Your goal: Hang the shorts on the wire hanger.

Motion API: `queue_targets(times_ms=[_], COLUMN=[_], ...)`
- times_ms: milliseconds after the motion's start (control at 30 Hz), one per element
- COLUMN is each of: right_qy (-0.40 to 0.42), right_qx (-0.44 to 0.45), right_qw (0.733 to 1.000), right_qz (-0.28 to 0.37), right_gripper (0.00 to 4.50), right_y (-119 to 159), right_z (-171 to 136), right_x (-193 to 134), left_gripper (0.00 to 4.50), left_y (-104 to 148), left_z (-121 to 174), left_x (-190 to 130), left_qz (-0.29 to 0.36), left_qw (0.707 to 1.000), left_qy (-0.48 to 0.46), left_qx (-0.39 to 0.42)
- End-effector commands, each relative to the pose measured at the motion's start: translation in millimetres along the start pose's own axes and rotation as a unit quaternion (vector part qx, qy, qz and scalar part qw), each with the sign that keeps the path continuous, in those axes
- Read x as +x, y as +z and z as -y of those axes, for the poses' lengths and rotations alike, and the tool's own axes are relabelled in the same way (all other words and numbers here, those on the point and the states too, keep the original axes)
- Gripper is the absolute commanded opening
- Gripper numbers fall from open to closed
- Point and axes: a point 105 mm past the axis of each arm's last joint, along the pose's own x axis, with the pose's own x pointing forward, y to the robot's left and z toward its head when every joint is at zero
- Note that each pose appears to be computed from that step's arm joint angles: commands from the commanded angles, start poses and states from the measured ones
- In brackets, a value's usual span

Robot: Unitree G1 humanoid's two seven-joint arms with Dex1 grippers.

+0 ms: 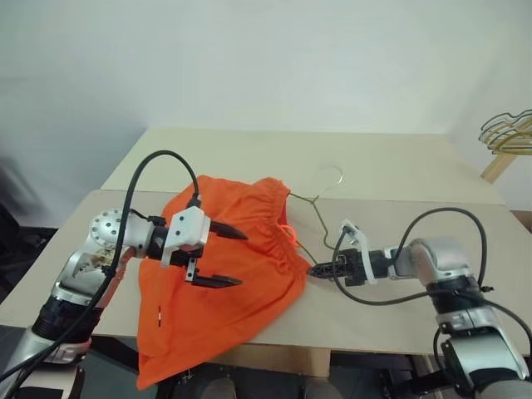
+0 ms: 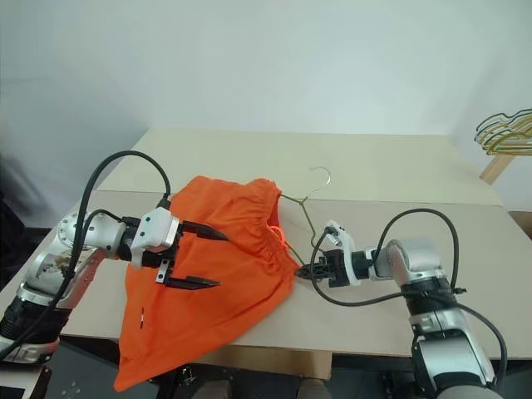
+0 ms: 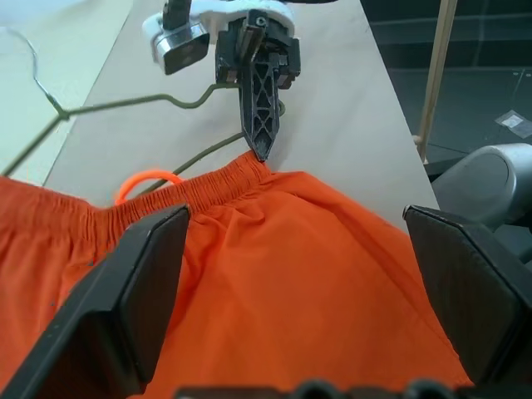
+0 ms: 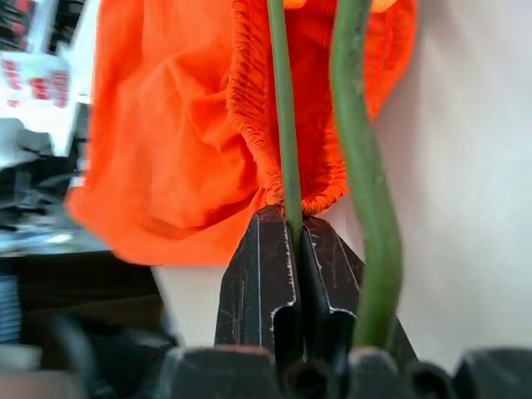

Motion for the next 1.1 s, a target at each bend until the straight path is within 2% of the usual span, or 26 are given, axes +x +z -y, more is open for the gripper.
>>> queue_targets(times_ms=[33, 267, 367, 467, 533, 667, 833, 1000, 1100], right_qy=[-0.095, -0.149, -0.152, -0.153, -0.142, -0.106, -0.089, -0.063, -0.061], right_qx=[-0.117, -0.261, -0.263, -0.292, -0.304, -0.343, -0.353, -0.398, -0.405], right_qw=[0.983, 0.922, 0.902, 0.89, 0.893, 0.91, 0.924, 0.915, 0.912], right_qz=[0.103, 0.244, 0.307, 0.315, 0.299, 0.206, 0.119, 0.011, -0.012], right_gripper=[0.0, 0.0, 0.0, 0.0, 0.0, 0.0, 0.0, 0.0, 0.0], right_y=[31.3, 50.6, 58.4, 54.4, 47.1, 23.2, 11.4, -8.9, -12.9], right_z=[1.2, -30.6, -43.2, -56.7, -64.6, -79.5, -78.2, -75.6, -72.6], right_x=[-6.9, -43.1, -70.0, -88.8, -95.4, -103.7, -102.2, -87.3, -78.2], left_gripper=[4.45, 4.45, 4.45, 4.45, 4.45, 4.45, 4.45, 4.45, 4.45], left_y=[10.7, 18.7, 27.2, 35.7, 40.6, 53.5, 64.0, 78.5, 89.7], left_z=[-9.2, -40.3, -53.9, -62.1, -64.2, -69.1, -81.0, -89.9, -91.8], left_x=[-5.8, -15.3, -16.4, -12.3, -8.7, -6.2, -9.4, -19.1, -27.5], left_qz=[0.006, 0.003, 0.01, 0.021, 0.031, 0.05, 0.059, 0.07, 0.081], left_qw=[1.0, 0.997, 0.996, 0.994, 0.993, 0.99, 0.988, 0.985, 0.985], left_qy=[0.01, 0.037, 0.035, 0.024, 0.013, 0.002, 0.008, 0.007, -0.004], left_qx=[0.028, 0.061, 0.083, 0.103, 0.111, 0.129, 0.145, 0.156, 0.155])
